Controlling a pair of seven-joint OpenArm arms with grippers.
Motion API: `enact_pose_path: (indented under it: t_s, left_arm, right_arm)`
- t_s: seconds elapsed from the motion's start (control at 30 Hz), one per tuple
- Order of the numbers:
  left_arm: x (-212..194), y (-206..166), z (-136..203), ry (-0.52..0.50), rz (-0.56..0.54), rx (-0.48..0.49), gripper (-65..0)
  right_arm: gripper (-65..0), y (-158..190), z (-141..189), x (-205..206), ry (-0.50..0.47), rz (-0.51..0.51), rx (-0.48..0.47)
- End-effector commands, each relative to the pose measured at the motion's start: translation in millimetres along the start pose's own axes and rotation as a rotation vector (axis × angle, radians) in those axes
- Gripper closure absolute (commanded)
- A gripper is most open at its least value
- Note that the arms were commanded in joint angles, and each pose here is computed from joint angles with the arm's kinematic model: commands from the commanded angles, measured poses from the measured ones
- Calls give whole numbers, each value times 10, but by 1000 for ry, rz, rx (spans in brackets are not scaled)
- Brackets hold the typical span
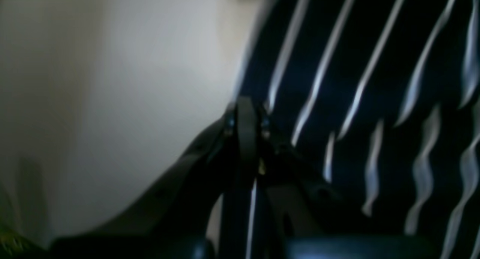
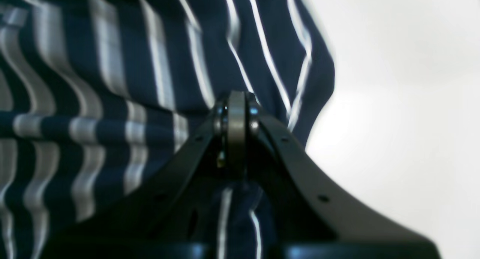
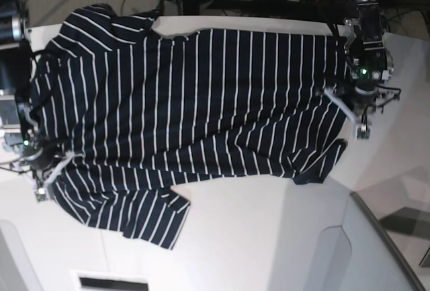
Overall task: Layout the t-shirt on the table in an organized manner, then fold the t-shirt properly
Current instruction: 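Drag the shirt with both grippers to straighten its body, then grasp the shirt's edge corners with both grippers and pull taut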
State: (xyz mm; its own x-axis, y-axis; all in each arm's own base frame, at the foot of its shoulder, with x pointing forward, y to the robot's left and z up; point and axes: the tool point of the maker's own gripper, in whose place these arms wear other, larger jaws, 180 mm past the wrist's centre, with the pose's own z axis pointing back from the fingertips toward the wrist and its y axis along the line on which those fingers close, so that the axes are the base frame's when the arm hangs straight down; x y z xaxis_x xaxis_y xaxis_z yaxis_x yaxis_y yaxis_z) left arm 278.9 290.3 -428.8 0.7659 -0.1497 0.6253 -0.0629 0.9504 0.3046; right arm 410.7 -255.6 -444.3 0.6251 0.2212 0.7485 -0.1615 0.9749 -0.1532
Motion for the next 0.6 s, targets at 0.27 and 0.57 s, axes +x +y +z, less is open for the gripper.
enact_pose_path:
  t_s: [0.27, 0.57]
  left_arm:
    - [-8, 526, 149, -31, 68, 119, 0]
    - [-322, 624, 247, -12, 171, 10, -140]
  right_arm:
    - [-158, -146, 1207, -295, 28, -280, -164]
    - [-558, -25, 1676, -1015, 122, -500, -174]
